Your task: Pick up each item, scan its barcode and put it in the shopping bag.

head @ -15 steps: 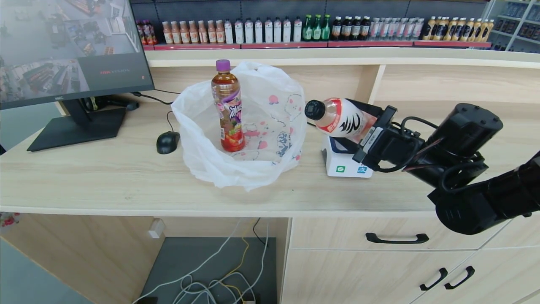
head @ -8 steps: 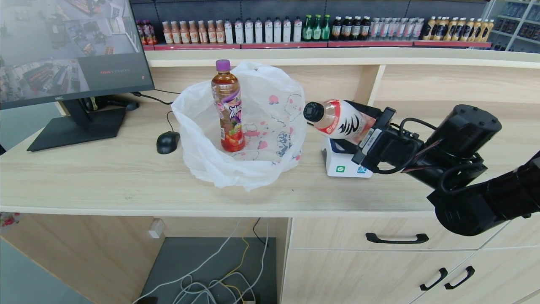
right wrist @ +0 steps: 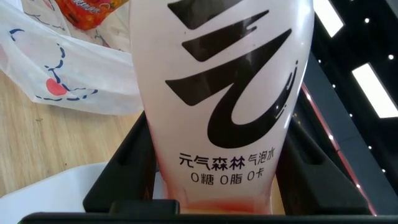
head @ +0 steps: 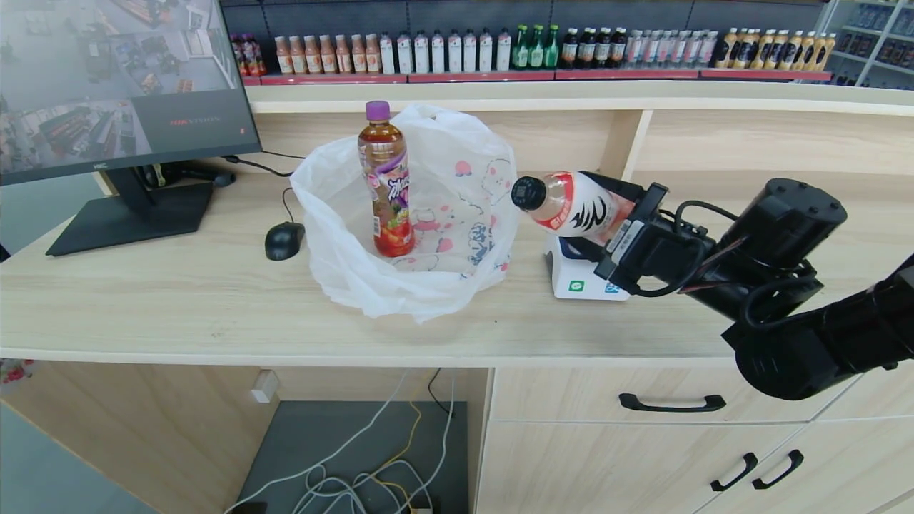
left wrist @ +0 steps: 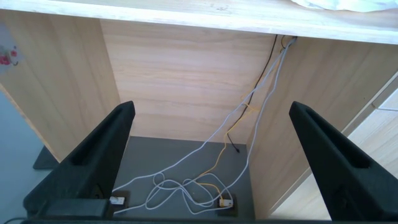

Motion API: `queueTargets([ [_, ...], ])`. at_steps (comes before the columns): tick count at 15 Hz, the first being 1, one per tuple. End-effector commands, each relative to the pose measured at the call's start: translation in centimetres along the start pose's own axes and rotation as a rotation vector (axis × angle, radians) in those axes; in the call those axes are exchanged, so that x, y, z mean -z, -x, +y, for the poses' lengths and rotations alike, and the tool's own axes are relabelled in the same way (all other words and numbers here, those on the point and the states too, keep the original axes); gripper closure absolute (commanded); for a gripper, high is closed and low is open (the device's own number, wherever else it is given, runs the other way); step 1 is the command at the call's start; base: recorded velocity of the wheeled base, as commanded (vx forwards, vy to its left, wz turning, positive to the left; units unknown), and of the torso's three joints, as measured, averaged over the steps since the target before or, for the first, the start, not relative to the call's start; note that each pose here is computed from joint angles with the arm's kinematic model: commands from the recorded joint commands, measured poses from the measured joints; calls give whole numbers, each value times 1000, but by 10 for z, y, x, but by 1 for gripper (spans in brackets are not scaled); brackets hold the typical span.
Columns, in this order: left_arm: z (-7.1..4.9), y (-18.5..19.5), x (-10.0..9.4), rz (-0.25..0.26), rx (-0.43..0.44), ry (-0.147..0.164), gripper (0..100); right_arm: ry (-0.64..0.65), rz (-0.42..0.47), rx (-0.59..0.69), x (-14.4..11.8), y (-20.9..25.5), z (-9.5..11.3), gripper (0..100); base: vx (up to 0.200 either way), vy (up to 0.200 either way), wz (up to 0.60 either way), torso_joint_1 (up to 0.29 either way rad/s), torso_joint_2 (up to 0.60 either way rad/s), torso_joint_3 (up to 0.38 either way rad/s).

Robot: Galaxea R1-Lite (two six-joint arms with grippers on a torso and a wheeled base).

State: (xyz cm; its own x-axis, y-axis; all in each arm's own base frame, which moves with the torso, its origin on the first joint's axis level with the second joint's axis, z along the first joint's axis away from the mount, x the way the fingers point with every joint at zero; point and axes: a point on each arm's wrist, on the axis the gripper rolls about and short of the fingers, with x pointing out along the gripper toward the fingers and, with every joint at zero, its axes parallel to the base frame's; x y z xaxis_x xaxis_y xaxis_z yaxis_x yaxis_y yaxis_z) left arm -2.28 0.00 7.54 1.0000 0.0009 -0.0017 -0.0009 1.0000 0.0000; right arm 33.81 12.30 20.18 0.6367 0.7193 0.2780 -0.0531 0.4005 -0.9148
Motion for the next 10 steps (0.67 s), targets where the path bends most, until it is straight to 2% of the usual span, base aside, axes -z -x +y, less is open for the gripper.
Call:
queueTargets([
  [1,0,0,0,0,1,0,0,0,1,-2,0,0,1,100,0,0,0,0,0,0],
  [10,0,0,0,0,1,0,0,-3,-8,8,-2,-2,-4,100,0,0,0,0,0,0],
])
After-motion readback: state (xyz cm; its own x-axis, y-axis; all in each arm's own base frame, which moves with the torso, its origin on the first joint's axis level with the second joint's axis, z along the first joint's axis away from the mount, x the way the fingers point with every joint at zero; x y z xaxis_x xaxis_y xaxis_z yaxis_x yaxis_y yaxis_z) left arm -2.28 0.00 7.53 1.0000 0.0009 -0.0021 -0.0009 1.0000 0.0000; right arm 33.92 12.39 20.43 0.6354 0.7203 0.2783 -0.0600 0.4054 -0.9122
